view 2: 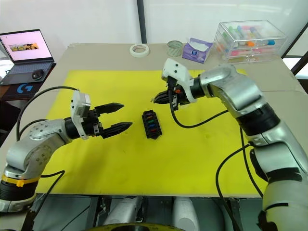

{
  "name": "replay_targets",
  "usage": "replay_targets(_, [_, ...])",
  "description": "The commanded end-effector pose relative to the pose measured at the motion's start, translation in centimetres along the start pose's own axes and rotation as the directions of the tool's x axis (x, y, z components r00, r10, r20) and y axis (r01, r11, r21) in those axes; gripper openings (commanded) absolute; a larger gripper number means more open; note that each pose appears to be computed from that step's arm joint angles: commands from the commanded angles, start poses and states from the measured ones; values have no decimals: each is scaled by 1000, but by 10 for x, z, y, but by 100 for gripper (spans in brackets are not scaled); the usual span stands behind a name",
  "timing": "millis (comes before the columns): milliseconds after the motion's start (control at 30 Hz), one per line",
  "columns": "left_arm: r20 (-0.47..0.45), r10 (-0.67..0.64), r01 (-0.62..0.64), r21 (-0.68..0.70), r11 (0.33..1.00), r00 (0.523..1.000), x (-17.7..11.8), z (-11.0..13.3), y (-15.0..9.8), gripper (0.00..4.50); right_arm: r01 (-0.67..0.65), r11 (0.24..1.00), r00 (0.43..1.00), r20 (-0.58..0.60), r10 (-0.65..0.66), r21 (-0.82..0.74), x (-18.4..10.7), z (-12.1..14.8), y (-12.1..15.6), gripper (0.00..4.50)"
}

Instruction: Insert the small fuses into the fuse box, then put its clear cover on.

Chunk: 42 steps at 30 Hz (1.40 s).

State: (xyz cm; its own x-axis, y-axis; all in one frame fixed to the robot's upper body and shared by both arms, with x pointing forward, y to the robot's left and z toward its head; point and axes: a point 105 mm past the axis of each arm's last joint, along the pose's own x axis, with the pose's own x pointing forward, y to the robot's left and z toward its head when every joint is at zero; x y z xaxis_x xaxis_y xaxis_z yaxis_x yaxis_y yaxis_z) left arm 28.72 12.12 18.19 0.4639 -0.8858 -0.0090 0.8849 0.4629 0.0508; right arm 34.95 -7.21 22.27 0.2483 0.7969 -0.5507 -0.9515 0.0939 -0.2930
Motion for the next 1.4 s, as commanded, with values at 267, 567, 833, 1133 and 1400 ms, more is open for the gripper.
replay_targets(267, [-12, -23, 24, 90, 996, 1000, 5, 5, 3, 445, -90, 973, 988, -145, 60, -211, 17, 12, -22, 0])
replay_targets(567, [-44, -58, 63, 128, 990, 997, 10, 0, 1, 445, -151, 959, 974, -201, 104, -239, 26, 7, -24, 0])
replay_targets(833, [-63, -66, 75, 152, 986, 996, 13, -4, 2, 445, -179, 954, 968, -218, 126, -241, 34, 6, -24, 0])
replay_targets(1133, [-81, -72, 84, 165, 983, 994, 12, -6, 4, 445, -188, 951, 965, -225, 132, -247, 39, 8, -26, 0])
replay_targets(1400, [-84, -74, 87, 165, 983, 994, 10, -6, 3, 445, -203, 947, 962, -233, 144, -251, 40, 7, -25, 0])
